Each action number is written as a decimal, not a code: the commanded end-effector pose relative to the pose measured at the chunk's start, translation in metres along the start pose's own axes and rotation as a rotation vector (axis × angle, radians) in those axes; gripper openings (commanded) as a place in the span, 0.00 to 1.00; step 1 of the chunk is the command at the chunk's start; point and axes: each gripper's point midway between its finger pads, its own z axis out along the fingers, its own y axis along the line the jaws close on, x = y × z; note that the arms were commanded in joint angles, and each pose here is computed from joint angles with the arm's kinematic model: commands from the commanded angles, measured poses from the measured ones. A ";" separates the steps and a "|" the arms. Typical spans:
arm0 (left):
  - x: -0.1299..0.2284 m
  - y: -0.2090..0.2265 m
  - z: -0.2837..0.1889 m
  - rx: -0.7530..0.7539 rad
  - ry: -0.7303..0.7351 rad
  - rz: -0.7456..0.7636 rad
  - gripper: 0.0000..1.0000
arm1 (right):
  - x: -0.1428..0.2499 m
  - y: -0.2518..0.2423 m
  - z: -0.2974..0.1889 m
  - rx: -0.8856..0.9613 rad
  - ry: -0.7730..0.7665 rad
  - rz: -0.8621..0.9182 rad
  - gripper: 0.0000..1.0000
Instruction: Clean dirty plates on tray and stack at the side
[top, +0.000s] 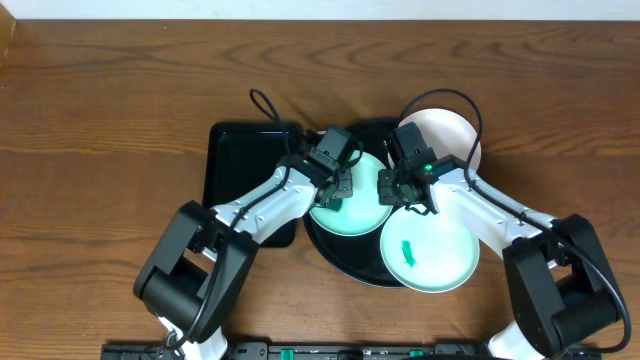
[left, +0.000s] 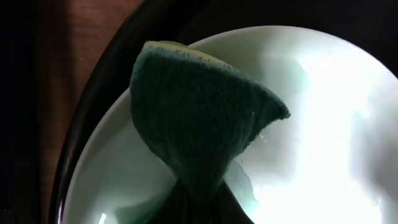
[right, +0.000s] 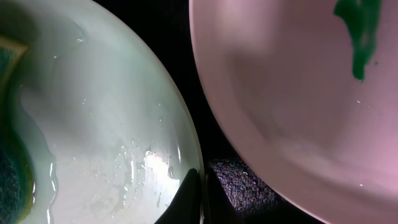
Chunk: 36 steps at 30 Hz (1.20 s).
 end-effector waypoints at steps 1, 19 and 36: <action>0.045 0.012 0.027 -0.050 0.139 0.069 0.08 | 0.003 0.011 0.002 -0.056 0.015 -0.001 0.01; 0.060 -0.040 0.000 0.223 0.258 0.093 0.08 | 0.003 0.011 0.002 -0.058 0.014 -0.001 0.01; -0.003 -0.033 -0.061 0.153 -0.058 0.100 0.08 | 0.003 0.011 0.002 -0.058 0.014 -0.001 0.01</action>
